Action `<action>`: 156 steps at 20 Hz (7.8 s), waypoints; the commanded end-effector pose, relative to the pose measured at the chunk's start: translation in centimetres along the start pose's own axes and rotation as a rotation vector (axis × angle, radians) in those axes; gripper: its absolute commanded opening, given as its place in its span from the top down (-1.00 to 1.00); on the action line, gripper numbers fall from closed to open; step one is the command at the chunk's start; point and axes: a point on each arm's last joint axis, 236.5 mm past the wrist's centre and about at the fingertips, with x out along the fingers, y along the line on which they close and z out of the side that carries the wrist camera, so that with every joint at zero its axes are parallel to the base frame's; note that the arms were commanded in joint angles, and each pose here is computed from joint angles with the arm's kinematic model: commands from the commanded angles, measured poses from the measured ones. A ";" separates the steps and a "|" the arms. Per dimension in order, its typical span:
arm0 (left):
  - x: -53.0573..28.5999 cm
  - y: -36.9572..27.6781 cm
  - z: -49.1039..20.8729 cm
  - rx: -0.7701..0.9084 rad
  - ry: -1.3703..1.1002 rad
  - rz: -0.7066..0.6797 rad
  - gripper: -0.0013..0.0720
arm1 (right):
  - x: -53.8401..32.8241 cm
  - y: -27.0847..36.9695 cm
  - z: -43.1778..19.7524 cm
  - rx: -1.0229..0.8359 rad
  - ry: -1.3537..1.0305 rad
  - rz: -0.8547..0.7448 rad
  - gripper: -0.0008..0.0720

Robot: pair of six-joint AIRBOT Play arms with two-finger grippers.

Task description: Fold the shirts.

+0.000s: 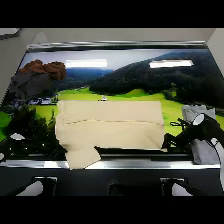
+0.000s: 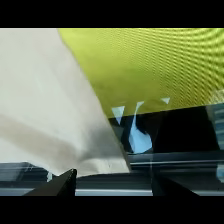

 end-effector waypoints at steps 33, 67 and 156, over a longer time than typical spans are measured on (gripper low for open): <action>-7.2 -7.2 23.7 0.177 -0.175 0.196 0.88 | -6.5 12.4 22.7 0.045 -0.438 0.224 0.87; 12.3 -29.7 12.7 0.422 -0.117 -0.102 0.86 | -22.4 22.0 7.0 -0.294 -0.498 0.511 0.87; -34.1 -29.7 14.3 0.536 -1.178 -0.073 0.87 | -25.3 -18.4 -0.4 0.831 -0.435 0.067 0.87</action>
